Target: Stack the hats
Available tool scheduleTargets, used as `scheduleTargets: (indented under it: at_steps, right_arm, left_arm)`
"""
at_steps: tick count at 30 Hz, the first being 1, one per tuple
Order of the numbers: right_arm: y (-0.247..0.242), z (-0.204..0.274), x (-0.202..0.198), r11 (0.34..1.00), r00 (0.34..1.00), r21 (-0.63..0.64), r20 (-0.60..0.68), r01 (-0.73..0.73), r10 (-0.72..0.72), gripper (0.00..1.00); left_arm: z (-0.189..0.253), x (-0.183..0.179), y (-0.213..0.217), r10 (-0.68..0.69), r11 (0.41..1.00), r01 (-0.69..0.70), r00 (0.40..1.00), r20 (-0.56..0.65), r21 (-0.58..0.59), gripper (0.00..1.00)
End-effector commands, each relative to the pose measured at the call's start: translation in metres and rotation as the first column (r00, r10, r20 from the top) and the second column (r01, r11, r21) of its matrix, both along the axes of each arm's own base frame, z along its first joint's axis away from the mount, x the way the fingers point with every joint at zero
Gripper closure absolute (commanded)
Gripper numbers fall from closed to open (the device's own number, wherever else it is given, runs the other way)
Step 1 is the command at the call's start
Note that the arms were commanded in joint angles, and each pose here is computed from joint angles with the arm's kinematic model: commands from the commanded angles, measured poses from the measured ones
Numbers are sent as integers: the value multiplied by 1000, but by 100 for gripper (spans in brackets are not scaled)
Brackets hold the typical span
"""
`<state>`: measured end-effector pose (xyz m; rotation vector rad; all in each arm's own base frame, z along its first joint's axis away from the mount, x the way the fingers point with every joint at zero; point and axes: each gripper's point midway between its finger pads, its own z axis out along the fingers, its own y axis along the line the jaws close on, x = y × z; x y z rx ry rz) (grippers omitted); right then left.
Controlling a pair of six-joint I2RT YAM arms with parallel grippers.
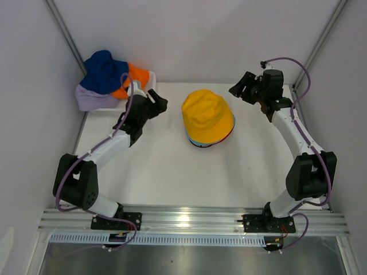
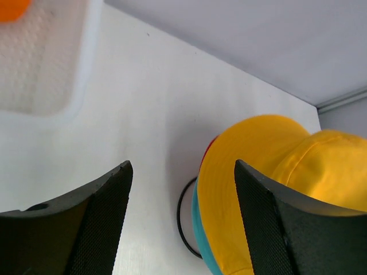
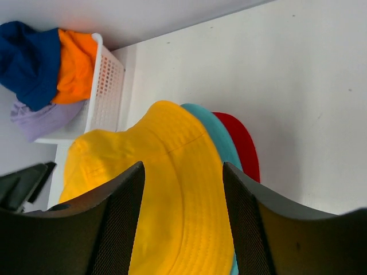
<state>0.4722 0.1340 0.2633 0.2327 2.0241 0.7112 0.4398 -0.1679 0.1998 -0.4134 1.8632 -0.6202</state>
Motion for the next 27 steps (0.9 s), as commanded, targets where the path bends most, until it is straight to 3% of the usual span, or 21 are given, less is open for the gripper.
scheduleTargets:
  at_steps: [1,3,5,6,8,17,22,27]
  right_arm:
    - [21,18,-17,995,994,-44,60,-85,87,39]
    - [27,-3,-25,994,996,-60,13,-92,93,39]
    - [32,-29,-34,994,996,-62,-44,-86,84,40]
    - [30,-30,-34,996,997,-60,-32,-65,63,40]
    - [28,-38,-36,998,998,-55,-41,-43,41,40]
    - [11,-69,-36,987,996,-163,-93,-10,-6,43]
    - [-4,-28,-35,979,999,-201,1,40,-41,38]
    - [-19,31,-51,988,992,-144,121,52,-35,32]
  left_arm:
    - [48,15,41,72,978,-83,996,60,190,25]
    - [84,26,74,138,964,-153,987,84,216,19]
    - [76,25,99,169,941,-167,985,18,295,9]
    - [95,37,117,204,929,-208,978,45,306,8]
    - [82,40,136,221,906,-200,975,-14,374,3]
    - [66,100,198,258,921,-200,956,-139,334,1]
    - [52,129,221,313,904,-247,938,-149,348,0]
    - [68,163,251,379,884,-337,922,-78,323,0]
